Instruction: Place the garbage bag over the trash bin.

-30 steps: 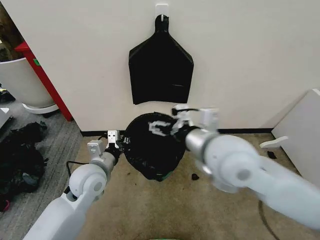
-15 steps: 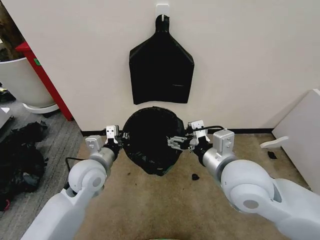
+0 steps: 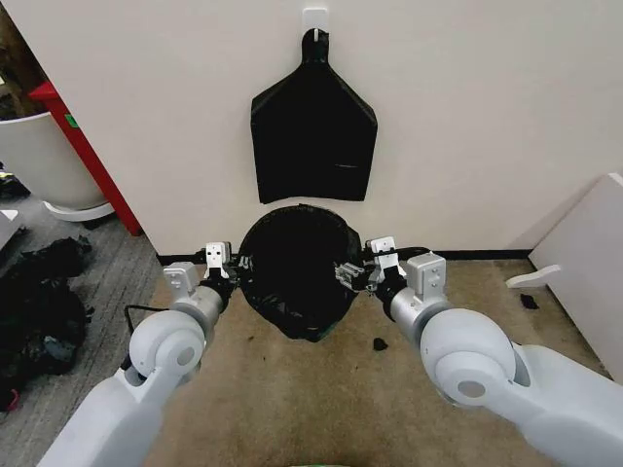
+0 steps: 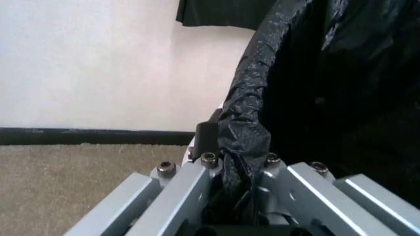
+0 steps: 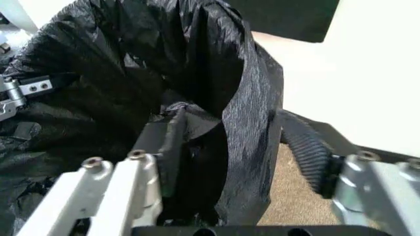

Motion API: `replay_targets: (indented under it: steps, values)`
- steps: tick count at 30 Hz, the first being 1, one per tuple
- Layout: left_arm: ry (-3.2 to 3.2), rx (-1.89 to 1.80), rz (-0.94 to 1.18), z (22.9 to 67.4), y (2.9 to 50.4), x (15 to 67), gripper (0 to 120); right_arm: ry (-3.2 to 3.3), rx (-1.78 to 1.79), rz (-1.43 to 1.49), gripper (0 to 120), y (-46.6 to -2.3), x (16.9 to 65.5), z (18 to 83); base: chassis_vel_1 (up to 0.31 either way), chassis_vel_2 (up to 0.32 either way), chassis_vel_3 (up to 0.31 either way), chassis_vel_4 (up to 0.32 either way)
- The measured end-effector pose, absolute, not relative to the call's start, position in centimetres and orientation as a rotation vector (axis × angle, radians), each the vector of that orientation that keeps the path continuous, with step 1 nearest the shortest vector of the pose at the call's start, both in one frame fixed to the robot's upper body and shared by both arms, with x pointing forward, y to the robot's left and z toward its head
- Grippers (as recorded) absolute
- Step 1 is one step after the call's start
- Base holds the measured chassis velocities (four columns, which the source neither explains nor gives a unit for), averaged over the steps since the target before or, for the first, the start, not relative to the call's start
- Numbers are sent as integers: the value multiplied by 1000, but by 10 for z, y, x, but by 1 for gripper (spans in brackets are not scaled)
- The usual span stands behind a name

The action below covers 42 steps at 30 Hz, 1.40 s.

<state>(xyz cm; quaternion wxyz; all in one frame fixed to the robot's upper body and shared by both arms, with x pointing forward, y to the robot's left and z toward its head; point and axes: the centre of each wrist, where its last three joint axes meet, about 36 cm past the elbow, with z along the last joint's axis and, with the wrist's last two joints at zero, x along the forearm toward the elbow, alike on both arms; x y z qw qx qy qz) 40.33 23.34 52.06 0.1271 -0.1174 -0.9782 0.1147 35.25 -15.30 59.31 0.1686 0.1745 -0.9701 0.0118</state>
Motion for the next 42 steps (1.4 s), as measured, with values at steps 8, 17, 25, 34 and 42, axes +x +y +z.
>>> replay_targets:
  steps: [8,17,25,34,42]
  values:
    - [-2846,-347,330,521,234,402,1,-2748,491,13,21,-153,352,595,0,0,0,0]
    - [-2847,-351,327,522,234,400,1,-2746,473,13,19,-153,353,593,0,0,0,0]
    - [-2845,-353,326,522,234,399,1,-2756,452,16,4,-154,354,593,0,0,0,0]
    - [-2852,-346,323,523,235,397,1,-2781,417,29,0,-156,353,595,0,0,0,0]
    - [-2854,-335,315,521,237,396,1,-2791,486,-29,4,-153,337,608,0,0,0,0]
